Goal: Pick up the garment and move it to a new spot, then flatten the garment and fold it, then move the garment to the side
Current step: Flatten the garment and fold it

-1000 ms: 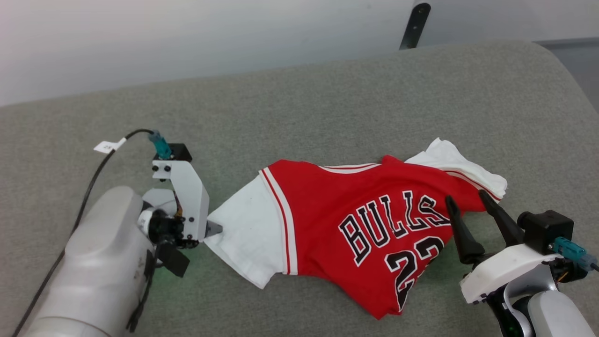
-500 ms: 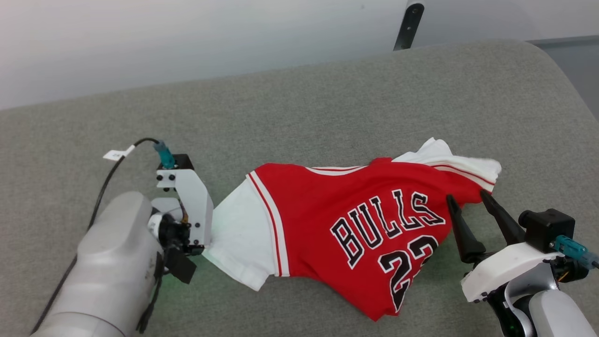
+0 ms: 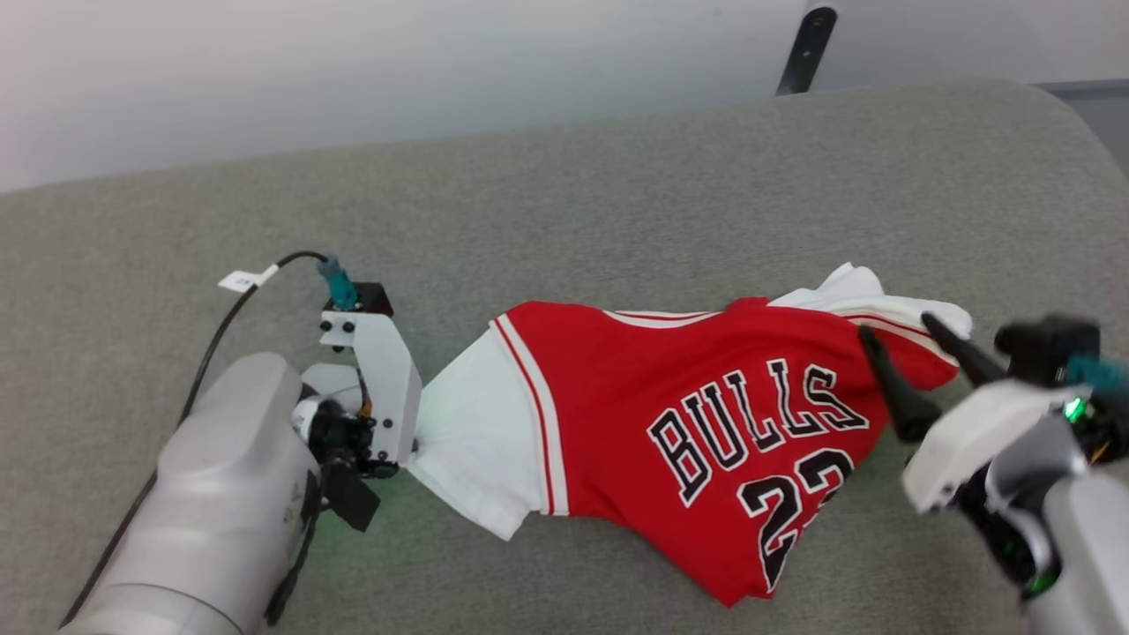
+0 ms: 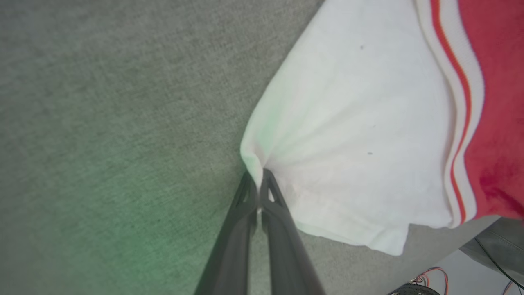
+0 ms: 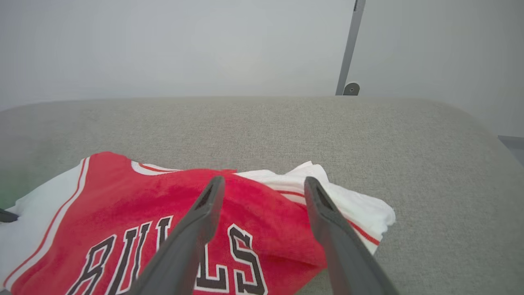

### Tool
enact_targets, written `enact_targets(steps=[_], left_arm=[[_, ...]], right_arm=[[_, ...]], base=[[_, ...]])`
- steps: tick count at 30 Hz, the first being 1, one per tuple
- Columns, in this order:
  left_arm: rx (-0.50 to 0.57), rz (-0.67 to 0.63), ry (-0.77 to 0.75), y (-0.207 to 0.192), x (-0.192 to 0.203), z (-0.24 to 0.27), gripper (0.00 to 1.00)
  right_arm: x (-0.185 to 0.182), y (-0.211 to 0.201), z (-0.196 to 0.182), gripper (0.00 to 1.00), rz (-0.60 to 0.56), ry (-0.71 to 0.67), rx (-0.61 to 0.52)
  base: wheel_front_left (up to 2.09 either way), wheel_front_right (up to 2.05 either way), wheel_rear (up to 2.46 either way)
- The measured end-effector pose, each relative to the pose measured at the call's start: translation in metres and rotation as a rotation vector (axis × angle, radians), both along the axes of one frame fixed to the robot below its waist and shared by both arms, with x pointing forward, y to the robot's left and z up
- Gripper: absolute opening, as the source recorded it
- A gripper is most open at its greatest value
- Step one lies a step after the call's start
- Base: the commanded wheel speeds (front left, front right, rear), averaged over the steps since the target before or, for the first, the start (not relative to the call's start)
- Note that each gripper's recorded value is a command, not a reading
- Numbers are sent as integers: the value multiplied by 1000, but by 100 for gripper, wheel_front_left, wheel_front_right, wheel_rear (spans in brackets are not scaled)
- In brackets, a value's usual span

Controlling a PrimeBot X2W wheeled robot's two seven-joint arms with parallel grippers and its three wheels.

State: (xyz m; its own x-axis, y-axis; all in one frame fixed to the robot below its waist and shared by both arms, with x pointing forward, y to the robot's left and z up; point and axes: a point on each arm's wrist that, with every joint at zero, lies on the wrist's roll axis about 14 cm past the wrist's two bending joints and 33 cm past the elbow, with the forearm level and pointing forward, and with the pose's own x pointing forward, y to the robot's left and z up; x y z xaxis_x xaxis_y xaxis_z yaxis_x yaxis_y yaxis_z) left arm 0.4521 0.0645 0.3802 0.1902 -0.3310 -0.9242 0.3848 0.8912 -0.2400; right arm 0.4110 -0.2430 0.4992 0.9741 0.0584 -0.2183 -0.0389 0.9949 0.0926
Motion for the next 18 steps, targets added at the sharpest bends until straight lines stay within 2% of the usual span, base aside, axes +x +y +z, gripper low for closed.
enact_targets(steps=[8, 14, 18], left_arm=[[-34, -12, -4, -5, -4, 2, 0], [-52, -33, -16, -9, -5, 5, 0], [-67, -42, -19, -10, -6, 5, 0]], right_arm=[[33, -12, -4, 100, 88, 234, -74], [48, -39, -20, 100, 71, 448, -116], [62, -48, -26, 100, 59, 535, -147]], base=[[0, 0, 0], [0, 0, 0], [0, 0, 0]])
